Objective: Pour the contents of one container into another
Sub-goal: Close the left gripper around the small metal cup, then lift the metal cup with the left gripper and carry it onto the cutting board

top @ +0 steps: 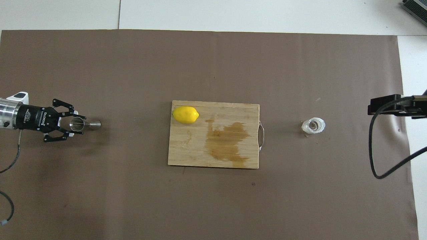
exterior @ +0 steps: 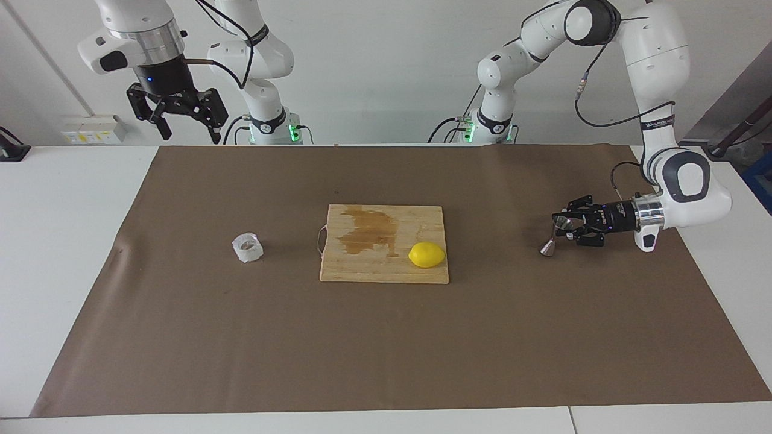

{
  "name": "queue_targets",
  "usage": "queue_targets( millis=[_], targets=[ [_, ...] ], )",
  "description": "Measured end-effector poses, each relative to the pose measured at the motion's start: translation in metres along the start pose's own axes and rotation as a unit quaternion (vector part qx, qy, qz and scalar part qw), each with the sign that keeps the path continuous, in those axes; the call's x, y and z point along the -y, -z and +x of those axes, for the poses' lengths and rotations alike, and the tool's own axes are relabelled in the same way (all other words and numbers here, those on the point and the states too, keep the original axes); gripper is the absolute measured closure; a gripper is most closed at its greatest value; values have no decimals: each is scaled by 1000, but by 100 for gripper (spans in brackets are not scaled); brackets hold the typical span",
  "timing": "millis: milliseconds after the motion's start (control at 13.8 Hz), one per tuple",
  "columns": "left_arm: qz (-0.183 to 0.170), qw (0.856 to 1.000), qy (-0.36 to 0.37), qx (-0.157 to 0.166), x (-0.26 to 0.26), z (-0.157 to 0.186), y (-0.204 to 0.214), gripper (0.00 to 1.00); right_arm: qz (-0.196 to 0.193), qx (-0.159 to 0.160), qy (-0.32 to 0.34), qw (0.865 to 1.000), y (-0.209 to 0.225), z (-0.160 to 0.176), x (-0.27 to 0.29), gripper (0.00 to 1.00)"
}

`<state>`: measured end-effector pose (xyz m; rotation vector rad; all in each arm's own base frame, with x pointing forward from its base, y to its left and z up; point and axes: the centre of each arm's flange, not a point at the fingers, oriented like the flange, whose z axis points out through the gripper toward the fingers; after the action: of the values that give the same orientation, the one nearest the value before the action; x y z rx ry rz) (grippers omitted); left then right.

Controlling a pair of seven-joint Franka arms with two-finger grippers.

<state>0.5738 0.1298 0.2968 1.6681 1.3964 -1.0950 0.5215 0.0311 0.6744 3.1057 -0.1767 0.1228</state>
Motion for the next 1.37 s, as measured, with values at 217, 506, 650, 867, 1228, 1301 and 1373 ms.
queue_targets(
  millis=[217,506,650,867,1228,1301,1373],
  targets=[
    [1,1000,-1,1,-1,-1,-1,50,0,0,0,1000,0,0,0,0],
    [12,1000,-9,7,-9,-13,-15,50,0,0,0,1000,0,0,0,0],
    [18,1000,-4,16,-16,-23,-27,50,0,0,0,1000,0,0,0,0],
    [22,999,20,35,-33,-52,-46,50,0,0,0,1000,0,0,0,0],
    [13,998,46,43,-66,-118,-99,50,0,0,0,1000,0,0,0,0],
    [8,998,50,45,-73,-130,-114,50,0,0,0,1000,0,0,0,0],
    [1,997,55,50,-80,-143,-131,50,0,0,0,1000,0,0,0,0]
  ],
)
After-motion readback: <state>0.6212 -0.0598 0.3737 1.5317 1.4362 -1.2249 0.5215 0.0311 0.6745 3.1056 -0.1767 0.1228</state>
